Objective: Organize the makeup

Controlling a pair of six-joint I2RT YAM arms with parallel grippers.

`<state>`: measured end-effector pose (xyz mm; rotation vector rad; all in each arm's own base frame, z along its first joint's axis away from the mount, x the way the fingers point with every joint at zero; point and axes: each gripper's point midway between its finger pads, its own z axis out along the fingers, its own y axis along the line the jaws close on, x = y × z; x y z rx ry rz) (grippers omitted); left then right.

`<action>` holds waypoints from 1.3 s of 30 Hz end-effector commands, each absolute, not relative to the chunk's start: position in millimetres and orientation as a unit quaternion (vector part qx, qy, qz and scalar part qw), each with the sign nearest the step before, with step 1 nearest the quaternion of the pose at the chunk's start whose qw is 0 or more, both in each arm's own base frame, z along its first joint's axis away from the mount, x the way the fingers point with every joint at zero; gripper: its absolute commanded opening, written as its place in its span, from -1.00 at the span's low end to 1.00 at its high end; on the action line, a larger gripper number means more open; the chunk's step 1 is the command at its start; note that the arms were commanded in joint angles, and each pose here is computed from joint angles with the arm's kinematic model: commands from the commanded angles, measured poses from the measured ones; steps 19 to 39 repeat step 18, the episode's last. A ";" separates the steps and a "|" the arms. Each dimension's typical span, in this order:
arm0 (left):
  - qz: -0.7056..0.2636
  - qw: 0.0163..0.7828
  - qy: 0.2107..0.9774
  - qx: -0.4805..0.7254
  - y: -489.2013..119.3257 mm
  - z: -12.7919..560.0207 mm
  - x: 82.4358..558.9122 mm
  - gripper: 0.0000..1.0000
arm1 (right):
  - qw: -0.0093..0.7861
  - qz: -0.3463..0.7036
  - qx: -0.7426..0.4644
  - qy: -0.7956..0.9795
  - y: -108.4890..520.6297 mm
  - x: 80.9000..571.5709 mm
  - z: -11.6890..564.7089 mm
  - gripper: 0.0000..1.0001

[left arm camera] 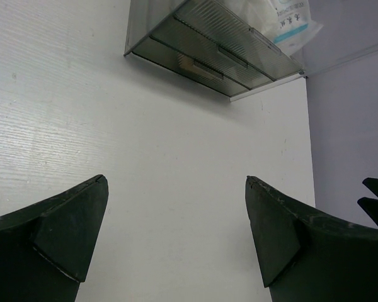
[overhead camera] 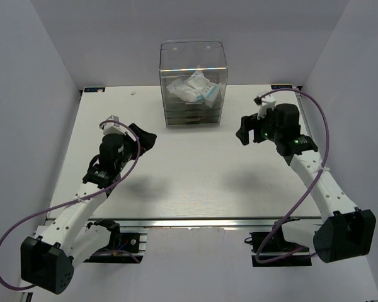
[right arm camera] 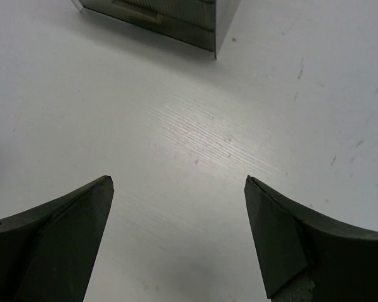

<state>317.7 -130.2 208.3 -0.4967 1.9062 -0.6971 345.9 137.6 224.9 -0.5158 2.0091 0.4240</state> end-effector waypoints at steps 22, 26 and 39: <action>-0.325 0.561 0.751 -0.124 -137.7 259.4 303.7 0.97 | 0.517 0.130 -0.073 0.843 74.3 332.8 223.3 0.79; -0.325 0.561 0.751 -0.124 -137.7 259.4 303.7 0.97 | 0.517 0.130 -0.073 0.843 74.3 332.8 223.3 0.79; -0.325 0.561 0.751 -0.124 -137.7 259.4 303.7 0.97 | 0.517 0.130 -0.073 0.843 74.3 332.8 223.3 0.79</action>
